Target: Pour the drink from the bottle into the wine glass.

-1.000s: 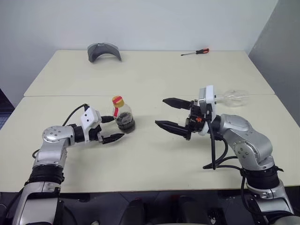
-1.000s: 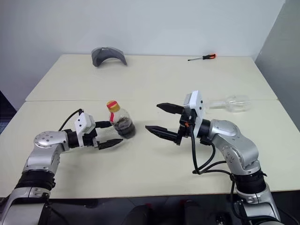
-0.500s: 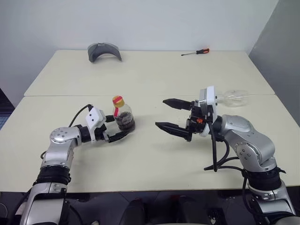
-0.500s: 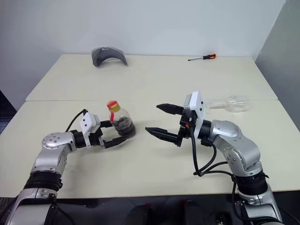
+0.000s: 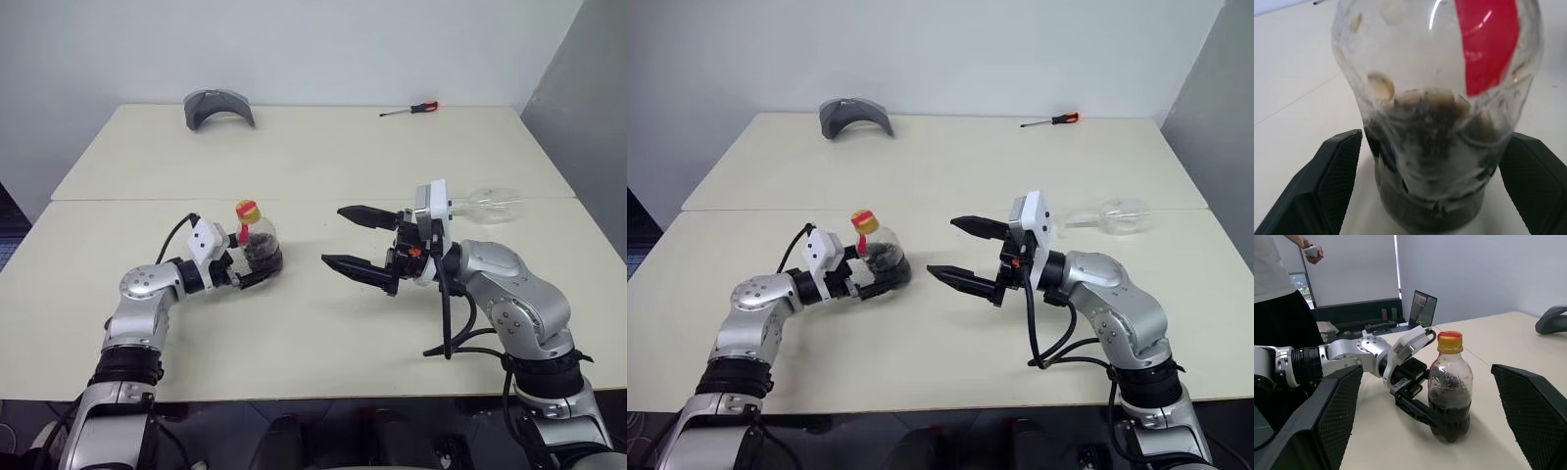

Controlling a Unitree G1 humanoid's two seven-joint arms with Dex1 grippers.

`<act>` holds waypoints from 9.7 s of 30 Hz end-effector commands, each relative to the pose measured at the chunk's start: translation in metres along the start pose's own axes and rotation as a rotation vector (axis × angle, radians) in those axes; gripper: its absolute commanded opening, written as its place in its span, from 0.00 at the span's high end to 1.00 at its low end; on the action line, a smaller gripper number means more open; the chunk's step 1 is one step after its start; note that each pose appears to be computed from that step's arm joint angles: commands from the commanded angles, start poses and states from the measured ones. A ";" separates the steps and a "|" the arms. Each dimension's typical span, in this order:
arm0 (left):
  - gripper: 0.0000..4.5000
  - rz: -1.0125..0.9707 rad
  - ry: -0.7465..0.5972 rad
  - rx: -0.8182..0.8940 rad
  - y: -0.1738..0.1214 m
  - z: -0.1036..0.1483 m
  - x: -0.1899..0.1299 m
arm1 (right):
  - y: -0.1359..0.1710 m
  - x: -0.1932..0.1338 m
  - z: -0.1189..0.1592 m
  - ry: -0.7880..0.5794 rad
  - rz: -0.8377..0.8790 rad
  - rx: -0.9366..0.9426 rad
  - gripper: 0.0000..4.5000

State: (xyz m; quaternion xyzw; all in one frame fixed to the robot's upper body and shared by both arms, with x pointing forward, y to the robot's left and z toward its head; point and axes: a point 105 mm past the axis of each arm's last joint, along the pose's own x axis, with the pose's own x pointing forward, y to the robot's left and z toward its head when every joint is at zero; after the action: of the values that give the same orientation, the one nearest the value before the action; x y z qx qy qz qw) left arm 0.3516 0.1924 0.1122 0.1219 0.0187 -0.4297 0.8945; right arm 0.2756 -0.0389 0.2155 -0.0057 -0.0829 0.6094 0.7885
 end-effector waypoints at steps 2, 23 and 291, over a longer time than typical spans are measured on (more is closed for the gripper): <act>0.01 0.011 -0.075 0.019 0.001 0.019 0.014 | 0.004 0.001 0.011 -0.028 0.009 -0.039 0.00; 0.50 0.035 -0.113 -0.035 -0.004 0.011 0.030 | 0.003 -0.002 0.011 -0.012 0.003 -0.041 0.00; 0.85 -0.172 -0.172 0.039 -0.055 0.104 0.017 | -0.066 0.012 0.058 0.082 -0.077 -0.148 0.12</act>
State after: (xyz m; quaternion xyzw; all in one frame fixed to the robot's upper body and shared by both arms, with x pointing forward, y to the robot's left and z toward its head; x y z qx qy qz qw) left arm 0.3141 0.1235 0.1794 0.0809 -0.0149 -0.5111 0.8555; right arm 0.3419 -0.0491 0.2641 -0.0865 -0.0598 0.5575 0.8235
